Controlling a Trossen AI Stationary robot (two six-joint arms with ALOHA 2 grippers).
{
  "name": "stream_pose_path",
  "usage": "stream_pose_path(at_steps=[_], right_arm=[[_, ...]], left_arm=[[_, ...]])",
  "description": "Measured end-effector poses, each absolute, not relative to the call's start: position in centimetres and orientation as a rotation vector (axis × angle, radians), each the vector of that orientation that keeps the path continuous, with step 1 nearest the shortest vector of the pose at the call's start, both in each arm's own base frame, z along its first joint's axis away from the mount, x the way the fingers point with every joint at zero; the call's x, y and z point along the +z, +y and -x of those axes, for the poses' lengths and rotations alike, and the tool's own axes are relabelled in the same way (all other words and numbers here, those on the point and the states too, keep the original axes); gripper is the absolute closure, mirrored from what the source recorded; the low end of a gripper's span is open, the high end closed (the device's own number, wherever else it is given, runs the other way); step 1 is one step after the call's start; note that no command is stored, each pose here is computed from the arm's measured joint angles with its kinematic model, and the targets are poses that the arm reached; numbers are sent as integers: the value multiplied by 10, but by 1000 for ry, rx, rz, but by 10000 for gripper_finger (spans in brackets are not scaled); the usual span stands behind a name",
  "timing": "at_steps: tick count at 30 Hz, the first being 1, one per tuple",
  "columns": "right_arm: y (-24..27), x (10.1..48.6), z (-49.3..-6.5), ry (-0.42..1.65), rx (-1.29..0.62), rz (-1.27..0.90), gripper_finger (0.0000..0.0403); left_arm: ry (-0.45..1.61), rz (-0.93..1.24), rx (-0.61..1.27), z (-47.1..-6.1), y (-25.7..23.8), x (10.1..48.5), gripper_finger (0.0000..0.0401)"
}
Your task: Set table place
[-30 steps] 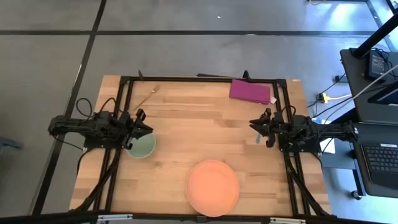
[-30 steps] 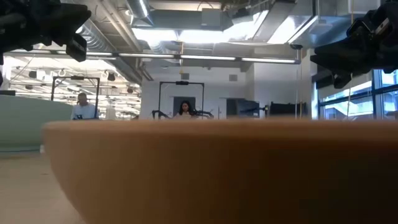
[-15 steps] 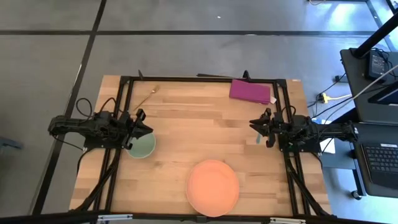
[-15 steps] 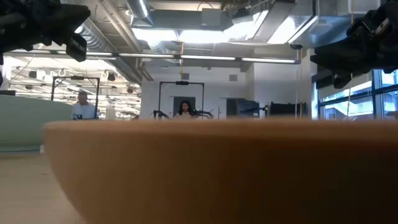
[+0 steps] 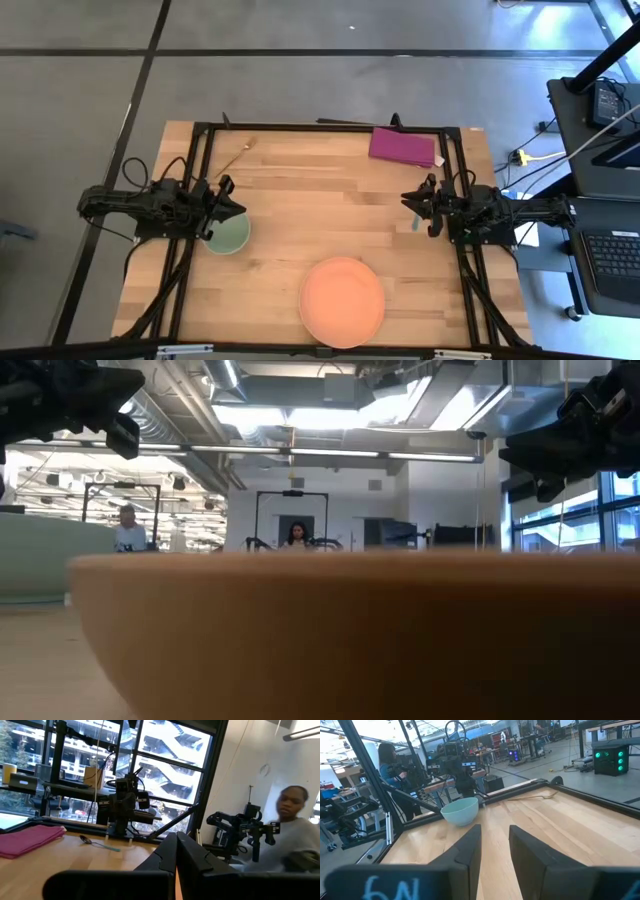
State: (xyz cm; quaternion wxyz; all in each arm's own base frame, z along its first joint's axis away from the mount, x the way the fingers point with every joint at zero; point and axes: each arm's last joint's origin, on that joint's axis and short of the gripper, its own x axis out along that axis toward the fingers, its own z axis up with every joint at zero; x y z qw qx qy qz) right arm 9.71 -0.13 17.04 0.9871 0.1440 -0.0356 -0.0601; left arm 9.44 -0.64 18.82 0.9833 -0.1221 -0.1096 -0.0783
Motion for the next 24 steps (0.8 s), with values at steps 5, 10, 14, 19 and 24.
stream_pose_path(at_steps=[5,10,14,19,24], right_arm=[[-1,170,-97,-71,-121,-289,302],[-1,170,-97,-72,-120,-289,302],[-1,170,-97,-71,-121,-289,302],[-1,170,-97,-72,-120,-289,302],[-1,170,-97,-72,-121,-289,302]], left_arm=[[-220,246,-157,-94,-6,188,392],[-220,246,-157,-94,-6,188,380],[-220,246,-157,-94,-6,188,372],[-221,246,-157,-94,-6,188,363],[-224,196,-152,-94,-6,188,355]])
